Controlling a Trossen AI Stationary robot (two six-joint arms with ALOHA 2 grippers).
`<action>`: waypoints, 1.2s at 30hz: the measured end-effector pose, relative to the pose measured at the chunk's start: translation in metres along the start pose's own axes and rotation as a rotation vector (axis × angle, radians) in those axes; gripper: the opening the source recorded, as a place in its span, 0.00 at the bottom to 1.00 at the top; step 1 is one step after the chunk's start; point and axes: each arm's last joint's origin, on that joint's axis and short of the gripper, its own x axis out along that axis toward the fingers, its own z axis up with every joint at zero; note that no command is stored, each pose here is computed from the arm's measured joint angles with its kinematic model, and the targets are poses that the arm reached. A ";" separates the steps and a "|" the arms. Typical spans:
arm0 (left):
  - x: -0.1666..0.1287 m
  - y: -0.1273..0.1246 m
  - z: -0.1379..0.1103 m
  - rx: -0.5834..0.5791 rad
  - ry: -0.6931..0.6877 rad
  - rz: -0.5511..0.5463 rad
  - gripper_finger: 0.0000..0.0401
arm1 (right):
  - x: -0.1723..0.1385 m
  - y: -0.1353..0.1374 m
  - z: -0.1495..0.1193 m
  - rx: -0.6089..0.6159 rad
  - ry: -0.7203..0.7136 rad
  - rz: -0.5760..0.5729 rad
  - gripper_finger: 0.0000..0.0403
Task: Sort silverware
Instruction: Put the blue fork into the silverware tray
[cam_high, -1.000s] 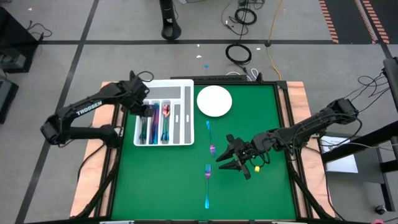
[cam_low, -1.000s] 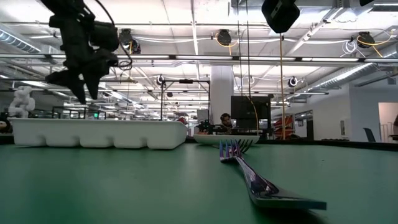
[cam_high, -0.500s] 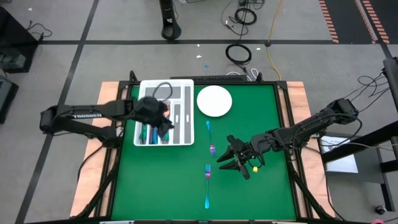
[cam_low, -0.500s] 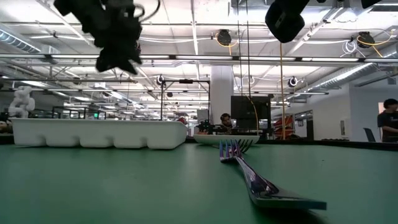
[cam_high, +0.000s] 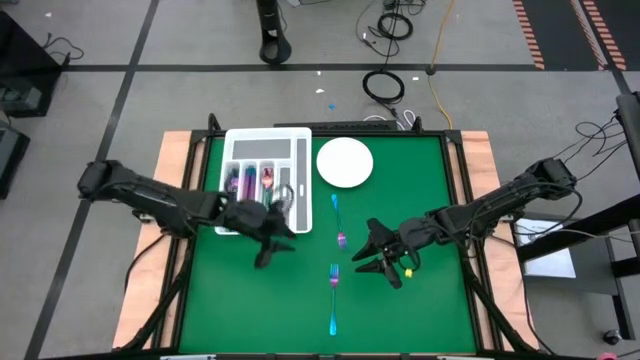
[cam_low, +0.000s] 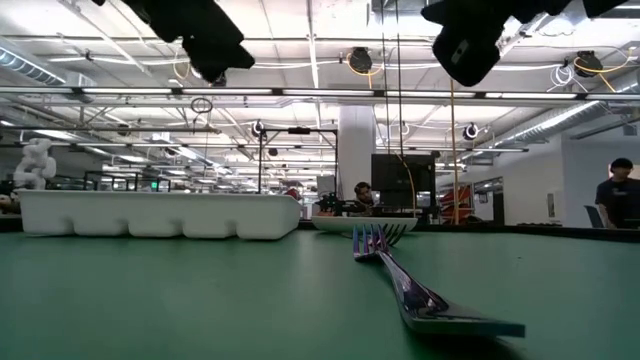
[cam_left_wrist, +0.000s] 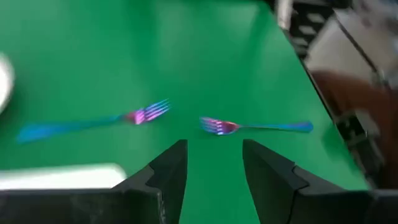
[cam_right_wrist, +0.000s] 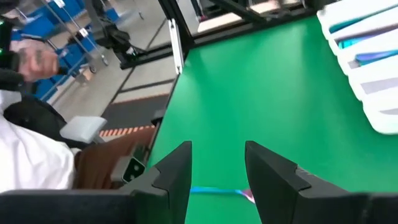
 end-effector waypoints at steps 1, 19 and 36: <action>0.007 -0.005 -0.001 0.060 0.000 -0.020 0.39 | 0.000 0.000 -0.001 0.000 0.009 -0.005 0.34; 0.145 -0.089 0.007 0.772 0.170 -0.214 0.36 | -0.002 -0.010 -0.020 0.107 0.201 -0.110 0.34; 0.188 -0.078 0.036 0.236 0.313 -0.077 0.34 | -0.004 -0.013 -0.027 0.166 0.269 -0.156 0.34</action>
